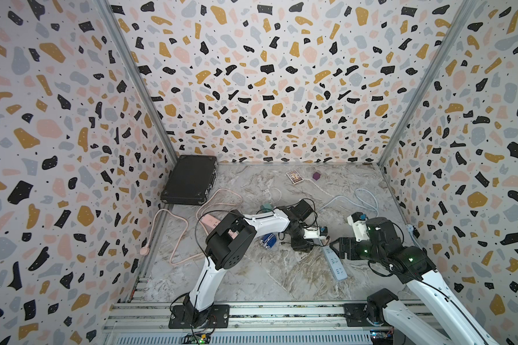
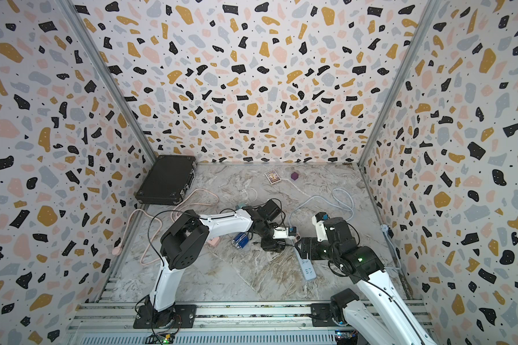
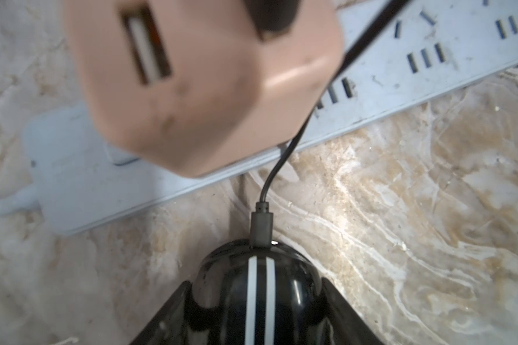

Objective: Unplug the electric shaver
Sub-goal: Pick up the electric shaver from the center of the board.

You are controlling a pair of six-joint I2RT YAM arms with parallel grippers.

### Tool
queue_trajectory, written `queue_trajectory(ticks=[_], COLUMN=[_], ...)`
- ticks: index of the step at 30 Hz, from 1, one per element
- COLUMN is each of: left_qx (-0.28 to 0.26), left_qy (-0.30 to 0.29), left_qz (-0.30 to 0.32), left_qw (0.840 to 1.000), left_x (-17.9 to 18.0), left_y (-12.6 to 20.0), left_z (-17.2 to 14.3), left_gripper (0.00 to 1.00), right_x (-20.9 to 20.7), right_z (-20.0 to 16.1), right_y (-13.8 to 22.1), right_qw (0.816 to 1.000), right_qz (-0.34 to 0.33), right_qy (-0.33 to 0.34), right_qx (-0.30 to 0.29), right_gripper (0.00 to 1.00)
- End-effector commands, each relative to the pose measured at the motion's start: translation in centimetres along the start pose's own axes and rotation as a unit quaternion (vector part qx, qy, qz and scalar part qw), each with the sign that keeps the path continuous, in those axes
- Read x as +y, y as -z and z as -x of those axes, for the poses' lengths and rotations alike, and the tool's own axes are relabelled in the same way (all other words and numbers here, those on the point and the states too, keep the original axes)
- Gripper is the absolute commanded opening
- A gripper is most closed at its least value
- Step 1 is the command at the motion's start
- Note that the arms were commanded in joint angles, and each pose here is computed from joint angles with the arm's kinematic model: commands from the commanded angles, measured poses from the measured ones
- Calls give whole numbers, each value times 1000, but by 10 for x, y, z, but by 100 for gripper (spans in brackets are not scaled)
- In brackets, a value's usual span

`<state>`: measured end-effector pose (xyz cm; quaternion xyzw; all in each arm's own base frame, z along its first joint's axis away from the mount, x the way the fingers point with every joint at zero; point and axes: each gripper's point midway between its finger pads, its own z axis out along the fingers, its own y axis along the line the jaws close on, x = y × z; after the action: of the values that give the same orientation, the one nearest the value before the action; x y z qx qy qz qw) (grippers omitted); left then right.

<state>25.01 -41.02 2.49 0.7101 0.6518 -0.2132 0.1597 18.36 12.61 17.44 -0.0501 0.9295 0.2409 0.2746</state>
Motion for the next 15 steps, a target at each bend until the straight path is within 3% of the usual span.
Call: queue_trajectory(ticks=[1, 7, 9, 15], left_qx=[10, 10, 3, -35], left_qy=[14, 15, 17, 20], left_qz=[-20, 2, 12, 31], left_qw=[1000, 1000, 1000, 999], left_x=[-16, -15, -13, -13], left_y=[6, 18, 24, 51], left_z=[-7, -6, -1, 21], left_gripper=[58, 53, 52, 52], right_x=[3, 5, 8, 28], right_z=[5, 7, 6, 8], right_y=[8, 10, 10, 14], right_qw=[1000, 1000, 1000, 996], right_qz=[2, 7, 15, 79], right_qy=[1, -2, -3, -30], right_qx=[-10, -14, -12, -29], right_gripper=[87, 86, 80, 77])
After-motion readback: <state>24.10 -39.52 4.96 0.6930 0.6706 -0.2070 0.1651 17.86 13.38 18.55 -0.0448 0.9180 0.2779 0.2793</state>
